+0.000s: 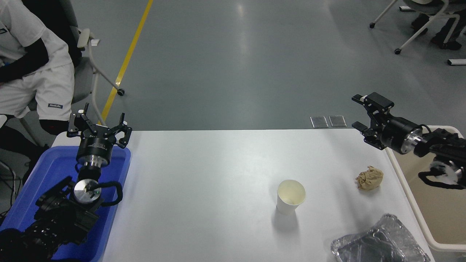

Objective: Pick up paper cup place in dustbin

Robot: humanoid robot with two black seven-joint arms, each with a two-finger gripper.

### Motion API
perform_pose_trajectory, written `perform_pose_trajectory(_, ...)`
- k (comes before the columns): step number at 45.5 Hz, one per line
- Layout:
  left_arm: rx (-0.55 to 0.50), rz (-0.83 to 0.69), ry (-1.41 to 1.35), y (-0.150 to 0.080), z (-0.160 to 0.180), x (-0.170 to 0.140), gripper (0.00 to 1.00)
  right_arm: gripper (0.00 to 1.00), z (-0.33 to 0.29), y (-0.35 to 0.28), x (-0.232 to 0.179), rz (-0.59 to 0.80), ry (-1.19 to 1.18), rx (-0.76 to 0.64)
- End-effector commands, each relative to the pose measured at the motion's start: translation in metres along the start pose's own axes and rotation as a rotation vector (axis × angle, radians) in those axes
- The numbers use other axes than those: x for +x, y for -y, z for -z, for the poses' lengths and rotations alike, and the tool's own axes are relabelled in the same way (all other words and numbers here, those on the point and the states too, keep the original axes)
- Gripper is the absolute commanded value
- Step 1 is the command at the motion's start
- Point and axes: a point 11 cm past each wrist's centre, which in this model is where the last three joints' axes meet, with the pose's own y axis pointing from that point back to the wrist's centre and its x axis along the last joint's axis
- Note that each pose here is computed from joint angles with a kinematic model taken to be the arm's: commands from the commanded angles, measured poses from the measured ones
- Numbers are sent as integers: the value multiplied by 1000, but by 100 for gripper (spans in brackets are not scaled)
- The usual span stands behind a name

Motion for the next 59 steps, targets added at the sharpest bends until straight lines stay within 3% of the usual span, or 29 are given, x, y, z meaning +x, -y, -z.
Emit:
perform_pose_trajectory(1, 1, 0, 1, 0, 0, 0, 99, 100, 37, -35, 16, 226, -108, -147)
perform_pose_trajectory(12, 0, 0, 0, 0, 0, 0, 99, 100, 67, -25, -9, 449, -238, -282)
perform_pose_trajectory(23, 0, 0, 0, 0, 0, 0, 99, 100, 96, 3, -44, 622, -536, -489)
perform_pose_trajectory(38, 1, 0, 1, 0, 0, 0, 99, 100, 157, 16, -71, 728, -882, -564)
perform_pose_trajectory(59, -1, 0, -1, 0, 0, 0, 99, 100, 187, 10, -94, 787, -1010, -580)
